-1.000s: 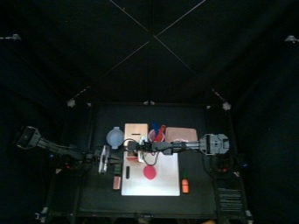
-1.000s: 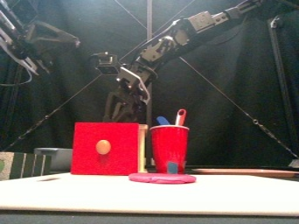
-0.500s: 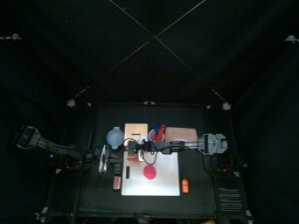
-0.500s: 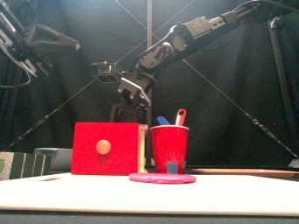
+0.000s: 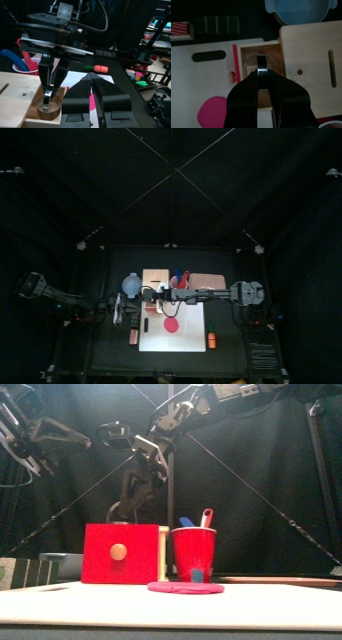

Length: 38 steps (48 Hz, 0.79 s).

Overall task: Get the cutter from the drawer then cut the dough then place the extra dough in the bowl
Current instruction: Place the cutter on the board

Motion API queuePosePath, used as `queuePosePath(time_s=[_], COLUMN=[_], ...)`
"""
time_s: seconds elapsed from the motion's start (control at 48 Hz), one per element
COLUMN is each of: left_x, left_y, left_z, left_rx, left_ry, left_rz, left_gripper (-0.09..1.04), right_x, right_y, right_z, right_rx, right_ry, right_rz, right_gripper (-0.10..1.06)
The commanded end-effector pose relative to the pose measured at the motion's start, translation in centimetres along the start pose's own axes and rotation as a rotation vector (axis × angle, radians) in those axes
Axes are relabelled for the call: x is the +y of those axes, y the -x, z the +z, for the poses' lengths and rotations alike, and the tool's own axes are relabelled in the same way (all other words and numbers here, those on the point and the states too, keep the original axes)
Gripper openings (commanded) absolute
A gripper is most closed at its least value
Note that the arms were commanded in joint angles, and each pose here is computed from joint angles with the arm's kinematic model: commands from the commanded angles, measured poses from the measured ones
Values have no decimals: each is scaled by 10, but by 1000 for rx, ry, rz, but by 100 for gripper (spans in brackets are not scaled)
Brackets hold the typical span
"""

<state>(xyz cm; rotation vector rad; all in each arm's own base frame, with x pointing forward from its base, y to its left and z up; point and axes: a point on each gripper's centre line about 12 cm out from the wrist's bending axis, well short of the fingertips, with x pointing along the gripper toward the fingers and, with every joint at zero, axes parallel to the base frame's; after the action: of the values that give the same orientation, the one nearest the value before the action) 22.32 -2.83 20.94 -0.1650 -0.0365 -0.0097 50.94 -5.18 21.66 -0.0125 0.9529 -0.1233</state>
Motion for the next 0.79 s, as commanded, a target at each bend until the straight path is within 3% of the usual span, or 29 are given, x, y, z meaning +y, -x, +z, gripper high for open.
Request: queuePosePath(time_s=[0.021,0.375,0.625,0.792], left_x=[0,2,3,6], left_y=[-3,-3,-4,-7], left_z=[2,-2,0,4], left_rx=[3,38,33,19], left_ry=[13,30,31,31], left_rz=[7,25,31,47], left_gripper=[39,39,39,39], right_x=[-3,-2,37,67], right_y=[44,106,122,117], right_z=[25,24,-19,-54], right_rx=[-104,-152,-95,-73], right_ry=[-5,-1,66,97], right_rz=[-3,-1,61,124], right_gripper=[49,49,49,49])
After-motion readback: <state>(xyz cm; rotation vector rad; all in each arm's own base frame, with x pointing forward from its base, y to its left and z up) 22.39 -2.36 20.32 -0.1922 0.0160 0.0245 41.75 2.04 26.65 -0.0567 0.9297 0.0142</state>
